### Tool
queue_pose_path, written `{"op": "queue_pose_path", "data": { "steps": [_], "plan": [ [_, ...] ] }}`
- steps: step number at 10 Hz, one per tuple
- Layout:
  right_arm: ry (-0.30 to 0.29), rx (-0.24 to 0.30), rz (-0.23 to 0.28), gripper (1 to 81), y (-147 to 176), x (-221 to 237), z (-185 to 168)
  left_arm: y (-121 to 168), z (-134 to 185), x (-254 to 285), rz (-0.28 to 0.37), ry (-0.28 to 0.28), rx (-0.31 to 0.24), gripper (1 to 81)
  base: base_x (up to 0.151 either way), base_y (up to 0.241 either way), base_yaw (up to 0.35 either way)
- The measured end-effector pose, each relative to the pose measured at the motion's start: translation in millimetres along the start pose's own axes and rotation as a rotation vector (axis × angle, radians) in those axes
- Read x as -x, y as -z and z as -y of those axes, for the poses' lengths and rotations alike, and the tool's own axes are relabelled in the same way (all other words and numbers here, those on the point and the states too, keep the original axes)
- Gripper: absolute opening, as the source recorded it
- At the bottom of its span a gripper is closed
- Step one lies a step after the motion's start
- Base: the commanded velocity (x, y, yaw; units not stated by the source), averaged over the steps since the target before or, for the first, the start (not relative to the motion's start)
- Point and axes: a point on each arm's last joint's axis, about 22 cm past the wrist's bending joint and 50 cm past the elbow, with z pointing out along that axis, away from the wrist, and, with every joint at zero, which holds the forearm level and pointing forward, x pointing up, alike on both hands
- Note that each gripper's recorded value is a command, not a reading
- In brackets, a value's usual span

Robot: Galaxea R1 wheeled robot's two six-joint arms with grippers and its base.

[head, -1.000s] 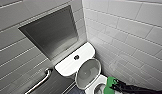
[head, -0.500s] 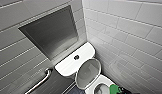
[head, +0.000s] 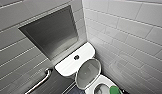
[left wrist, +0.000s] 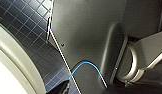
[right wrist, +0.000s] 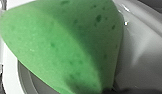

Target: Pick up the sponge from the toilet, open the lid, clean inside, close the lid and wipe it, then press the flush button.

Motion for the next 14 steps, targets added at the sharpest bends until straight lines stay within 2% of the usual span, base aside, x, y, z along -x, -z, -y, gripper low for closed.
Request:
{"op": "queue_pose_path", "data": {
  "steps": [2, 5, 7, 8, 10, 12, 14],
  "plan": [
    [-0.004, -0.004, -0.011, 1.0, -3, 5, -1, 0, -1, -4, -0.017, 0.000, 0.003, 81.1, 0.000, 0.000, 0.000],
    [0.022, -0.001, 0.019, 1.0, -2, 3, 6, 0, -1, -4, -0.020, 0.000, 0.003, 81.1, 0.000, 0.000, 0.000],
    [0.030, 0.003, 0.028, 1.0, -1, -1, 9, 0, -2, -8, -0.025, -0.001, 0.004, 81.1, -0.072, 0.000, 0.000],
    [0.035, -0.002, 0.014, 1.0, -1, -13, 15, 0, -1, -13, -0.032, -0.002, 0.003, 81.1, -0.078, 0.000, 0.000],
    [0.033, 0.002, 0.031, 1.0, -2, -5, 15, 0, -1, 8, -0.003, 0.005, 0.003, 81.1, -0.076, 0.000, 0.000],
    [0.036, 0.003, 0.015, 1.0, 0, -20, 18, 0, -1, -7, -0.026, -0.001, 0.003, 81.1, -0.074, 0.000, 0.000],
    [0.036, 0.018, 0.012, 1.0, 5, -29, 14, 0, -1, 5, -0.008, 0.003, 0.004, 81.1, 0.000, 0.000, 0.000]
  ]
}}
